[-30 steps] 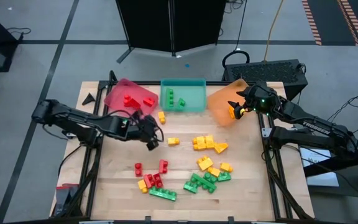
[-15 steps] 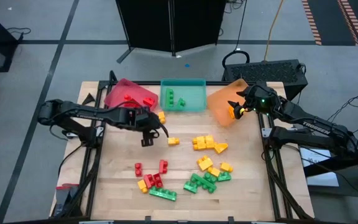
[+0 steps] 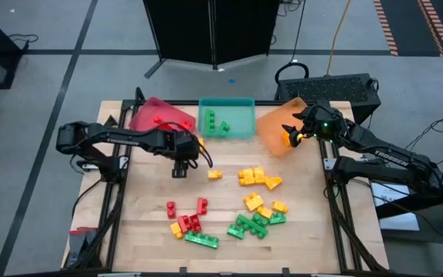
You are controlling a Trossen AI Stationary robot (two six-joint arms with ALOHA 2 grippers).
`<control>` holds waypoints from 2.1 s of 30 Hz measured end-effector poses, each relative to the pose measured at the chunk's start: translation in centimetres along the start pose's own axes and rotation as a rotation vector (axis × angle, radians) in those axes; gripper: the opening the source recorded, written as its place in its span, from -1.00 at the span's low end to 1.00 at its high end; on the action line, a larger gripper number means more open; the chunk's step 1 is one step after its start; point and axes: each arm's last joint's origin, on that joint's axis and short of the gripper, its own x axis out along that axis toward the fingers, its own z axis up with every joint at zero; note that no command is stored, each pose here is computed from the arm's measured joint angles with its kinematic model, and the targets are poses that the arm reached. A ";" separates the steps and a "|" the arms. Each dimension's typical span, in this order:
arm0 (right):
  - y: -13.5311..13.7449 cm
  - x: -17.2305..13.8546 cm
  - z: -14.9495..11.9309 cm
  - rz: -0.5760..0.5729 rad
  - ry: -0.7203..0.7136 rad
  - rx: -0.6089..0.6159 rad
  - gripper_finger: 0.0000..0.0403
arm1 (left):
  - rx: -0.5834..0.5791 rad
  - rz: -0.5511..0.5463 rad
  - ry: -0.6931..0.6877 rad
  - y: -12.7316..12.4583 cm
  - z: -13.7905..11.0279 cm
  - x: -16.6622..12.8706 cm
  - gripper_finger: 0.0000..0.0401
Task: Sort blocks
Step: Put the red game piece into the red bin
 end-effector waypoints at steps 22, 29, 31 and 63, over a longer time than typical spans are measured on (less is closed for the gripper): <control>0.0 0.0 0.0 0.000 0.000 -0.003 0.56 | 0.013 -0.003 0.039 0.9 1.1 -1.4 0.38; 0.0 0.0 0.0 0.000 0.000 -0.004 0.56 | 0.012 0.025 0.045 1.1 1.1 -1.4 0.58; 0.0 0.0 0.0 0.000 0.000 -0.004 0.56 | 0.021 0.025 0.050 1.2 1.1 -1.3 0.59; 0.0 0.0 -0.1 -0.002 0.010 -0.015 0.56 | -0.043 -0.029 0.280 0.7 0.6 3.6 -0.13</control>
